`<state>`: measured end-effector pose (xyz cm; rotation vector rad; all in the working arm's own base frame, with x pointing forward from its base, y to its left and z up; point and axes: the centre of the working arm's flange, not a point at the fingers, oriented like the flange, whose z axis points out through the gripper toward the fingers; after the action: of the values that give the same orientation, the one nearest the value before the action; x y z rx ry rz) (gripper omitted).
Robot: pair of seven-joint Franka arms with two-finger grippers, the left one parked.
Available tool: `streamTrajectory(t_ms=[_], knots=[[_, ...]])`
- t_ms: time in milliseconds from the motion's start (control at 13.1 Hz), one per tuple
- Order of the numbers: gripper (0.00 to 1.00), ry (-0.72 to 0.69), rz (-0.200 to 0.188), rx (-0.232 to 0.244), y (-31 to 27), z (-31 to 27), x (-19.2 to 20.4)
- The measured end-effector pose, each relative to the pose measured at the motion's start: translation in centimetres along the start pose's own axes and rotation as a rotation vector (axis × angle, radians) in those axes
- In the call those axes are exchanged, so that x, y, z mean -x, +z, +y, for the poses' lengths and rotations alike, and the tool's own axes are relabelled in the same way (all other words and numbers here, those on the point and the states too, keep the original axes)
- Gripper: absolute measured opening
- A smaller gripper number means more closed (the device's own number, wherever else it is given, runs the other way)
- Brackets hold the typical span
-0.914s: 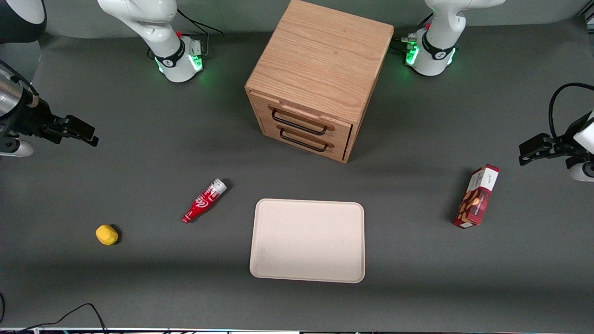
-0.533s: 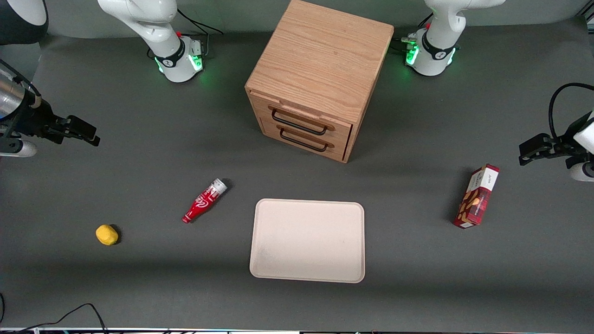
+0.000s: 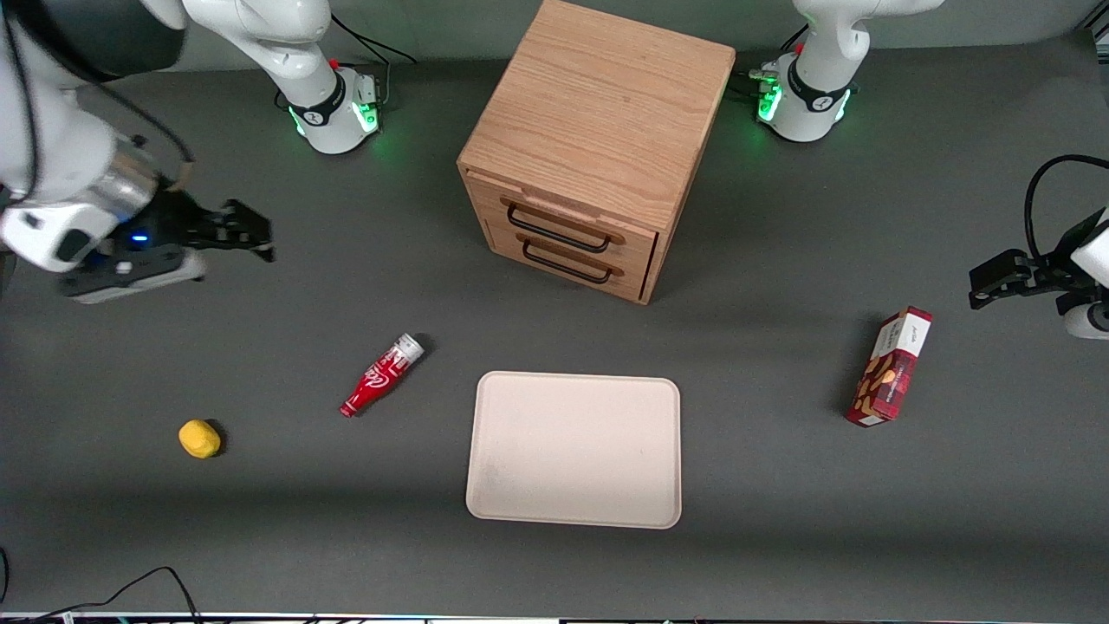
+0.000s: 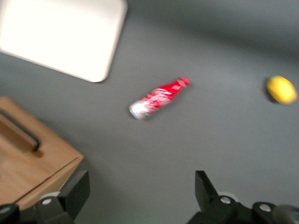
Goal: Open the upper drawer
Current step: 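Lift the right gripper and swing it toward the wooden cabinet's drawers, then lower the right gripper onto the upper drawer's black handle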
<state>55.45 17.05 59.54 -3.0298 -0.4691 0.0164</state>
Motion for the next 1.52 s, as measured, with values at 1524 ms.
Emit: streamTrajectory(t_ms=[1524], knots=[[1.0, -0.558, -0.004, -0.074, 11.3, -28.2, -2.3]])
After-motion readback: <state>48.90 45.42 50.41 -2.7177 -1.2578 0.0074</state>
